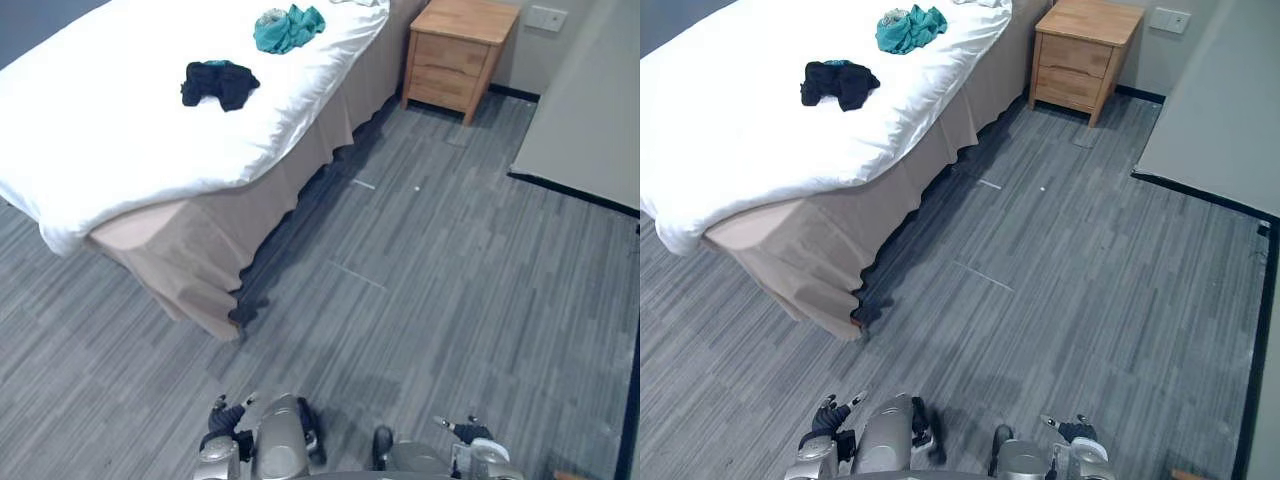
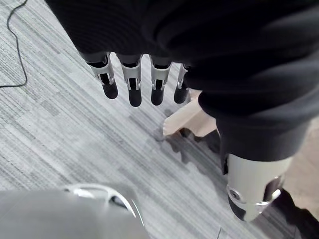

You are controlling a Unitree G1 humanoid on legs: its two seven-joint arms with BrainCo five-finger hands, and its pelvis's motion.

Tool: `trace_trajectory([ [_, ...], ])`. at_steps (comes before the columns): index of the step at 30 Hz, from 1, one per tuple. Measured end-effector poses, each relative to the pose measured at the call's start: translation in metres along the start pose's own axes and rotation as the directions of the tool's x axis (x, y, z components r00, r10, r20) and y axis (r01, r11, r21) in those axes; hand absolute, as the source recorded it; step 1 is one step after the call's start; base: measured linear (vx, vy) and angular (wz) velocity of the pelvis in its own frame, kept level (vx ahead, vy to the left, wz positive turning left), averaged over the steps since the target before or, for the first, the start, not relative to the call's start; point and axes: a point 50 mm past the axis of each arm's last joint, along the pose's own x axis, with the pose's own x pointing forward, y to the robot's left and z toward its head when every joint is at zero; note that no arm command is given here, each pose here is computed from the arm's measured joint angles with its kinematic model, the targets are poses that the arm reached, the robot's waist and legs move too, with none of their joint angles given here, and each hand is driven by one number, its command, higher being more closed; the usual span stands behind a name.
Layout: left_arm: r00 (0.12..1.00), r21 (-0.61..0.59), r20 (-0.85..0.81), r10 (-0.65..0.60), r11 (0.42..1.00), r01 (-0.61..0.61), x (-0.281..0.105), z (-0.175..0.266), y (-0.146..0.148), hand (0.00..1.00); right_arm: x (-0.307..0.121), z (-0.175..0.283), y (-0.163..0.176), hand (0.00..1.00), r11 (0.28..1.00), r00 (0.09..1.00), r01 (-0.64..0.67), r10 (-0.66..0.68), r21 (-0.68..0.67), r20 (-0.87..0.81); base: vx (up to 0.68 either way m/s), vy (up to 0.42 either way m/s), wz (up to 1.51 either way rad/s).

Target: Tidy the bed and pick cloth on bed and put in laundry

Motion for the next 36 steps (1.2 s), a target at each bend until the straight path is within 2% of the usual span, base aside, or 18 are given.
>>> trace_trajectory([
  [6,0.994,0.041,-0.1,0.033,0.999,-0.029,-0.004,-0.029,0.017,0.0,-0.005,-0.022,0.009,0.0,0.997,0.998,-0.047,0.044,-0.057,-0.056,0.75,0.225,0.98],
  [13,0.996,0.166,-0.091,-0.018,0.986,0.033,-0.002,-0.025,0.011,0.0,-0.004,-0.017,0.001,0.0,0.994,0.999,-0.031,0.03,-0.1,-0.012,0.52,0.011,1.59],
  [17,0.997,0.197,-0.073,-0.03,0.979,0.044,-0.001,-0.019,0.01,0.0,-0.007,-0.033,-0.002,0.0,1.0,0.997,-0.008,0.01,0.028,-0.072,0.37,-0.284,1.68],
  [20,0.996,0.207,-0.091,-0.001,0.978,0.02,0.0,-0.025,0.022,0.0,-0.012,-0.049,0.004,0.0,0.992,0.991,-0.006,0.023,0.13,-0.13,0.33,-0.402,0.67],
  [21,0.995,0.18,-0.101,-0.025,0.983,0.043,-0.004,-0.029,0.011,0.0,-0.01,-0.051,-0.01,0.0,0.988,0.99,0.039,-0.018,0.148,-0.143,0.28,-0.369,0.37],
  [24,0.997,0.135,-0.065,-0.051,0.989,0.06,-0.003,-0.018,-0.003,0.0,-0.008,-0.05,-0.023,0.0,0.982,0.988,0.077,-0.052,0.172,-0.143,0.21,-0.264,0.4],
  [28,0.99,0.067,0.141,0.019,0.997,-0.028,-0.001,0.031,0.01,0.0,-0.01,-0.053,-0.019,0.0,0.978,0.987,0.075,-0.046,0.193,-0.153,0.06,-0.175,0.27],
  [31,0.908,-0.06,0.379,0.181,0.983,-0.171,-0.009,0.088,0.047,0.0,-0.011,-0.053,-0.019,0.0,0.975,0.988,0.092,-0.064,0.204,-0.143,-0.05,-0.083,0.13],
  [33,0.771,-0.211,0.513,0.376,0.927,-0.312,-0.026,0.125,0.097,0.0,-0.013,-0.059,-0.021,0.0,0.973,0.987,0.103,-0.073,0.206,-0.145,-0.06,-0.029,0.01],
  [36,0.62,-0.361,0.586,0.522,0.853,-0.377,-0.047,0.154,0.134,0.0,-0.017,-0.07,-0.028,0.0,0.971,0.982,0.127,-0.095,0.2,-0.162,-0.05,-0.012,0.01],
])
